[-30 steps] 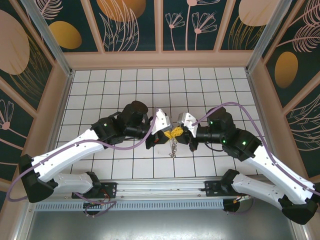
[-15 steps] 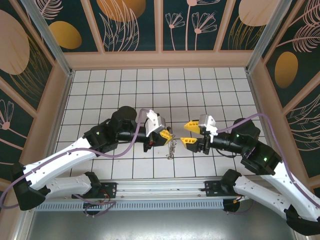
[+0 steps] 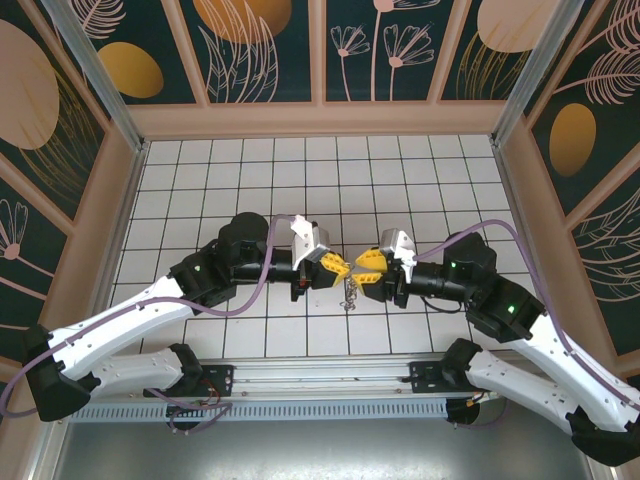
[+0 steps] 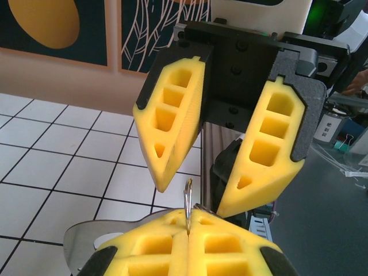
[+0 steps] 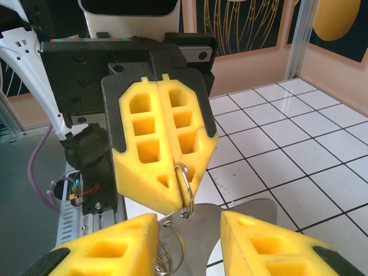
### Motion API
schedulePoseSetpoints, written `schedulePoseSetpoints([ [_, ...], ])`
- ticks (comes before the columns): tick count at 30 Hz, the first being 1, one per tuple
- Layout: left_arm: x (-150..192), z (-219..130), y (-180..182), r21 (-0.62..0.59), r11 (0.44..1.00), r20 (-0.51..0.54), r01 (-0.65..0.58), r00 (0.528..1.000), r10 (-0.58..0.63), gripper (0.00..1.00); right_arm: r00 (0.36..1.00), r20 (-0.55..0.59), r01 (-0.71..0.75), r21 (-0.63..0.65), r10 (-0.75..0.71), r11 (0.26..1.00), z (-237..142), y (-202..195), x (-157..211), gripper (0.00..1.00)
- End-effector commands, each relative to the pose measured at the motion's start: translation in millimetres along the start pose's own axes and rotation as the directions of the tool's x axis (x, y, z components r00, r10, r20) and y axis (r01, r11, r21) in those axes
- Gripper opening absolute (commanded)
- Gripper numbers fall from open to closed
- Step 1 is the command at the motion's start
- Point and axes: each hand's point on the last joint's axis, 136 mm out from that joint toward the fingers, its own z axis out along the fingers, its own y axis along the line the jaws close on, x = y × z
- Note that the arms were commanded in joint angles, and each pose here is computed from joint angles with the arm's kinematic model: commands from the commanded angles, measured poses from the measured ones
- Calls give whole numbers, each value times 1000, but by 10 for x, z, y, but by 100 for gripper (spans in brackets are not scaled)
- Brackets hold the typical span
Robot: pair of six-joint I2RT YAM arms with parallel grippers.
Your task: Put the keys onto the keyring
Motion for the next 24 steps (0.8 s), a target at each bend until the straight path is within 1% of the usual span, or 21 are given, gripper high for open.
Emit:
schedulePoseSetpoints([
  [1, -136, -39, -103, 37, 999, 53, -21, 998, 19, 0, 999, 42, 17, 15, -18, 1000, 4, -20, -88, 32],
  [6, -84, -18, -83, 35, 999, 34, -15, 999, 13, 0, 998, 61, 23, 2, -23, 1000, 21, -5, -119, 28],
  [11, -82, -18, -86, 37, 999, 34, -13, 999, 12, 0, 998, 56, 21, -5, -21, 1000, 51, -7, -109, 23],
  [17, -62, -11, -88, 41, 999, 26, -15, 1000, 14, 0, 999, 53, 13, -1, -13, 1000, 81, -31, -102, 22],
  [18, -66, -13, -93, 44, 999, 27, -18, 1000, 17, 0, 999, 50, 13, -6, -13, 1000, 88, -25, -99, 19],
  [22, -60, -21, -91, 39, 999, 25, -18, 1000, 17, 0, 999, 38, 12, -23, -11, 1000, 109, -7, -87, 3],
  [23, -59, -20, -91, 39, 999, 25, -18, 1000, 17, 0, 999, 35, 13, -25, -12, 1000, 109, -4, -86, 0],
  [24, -58, -20, -84, 34, 999, 24, -17, 1000, 16, 0, 999, 35, 15, -27, -14, 1000, 106, 1, -85, 0],
])
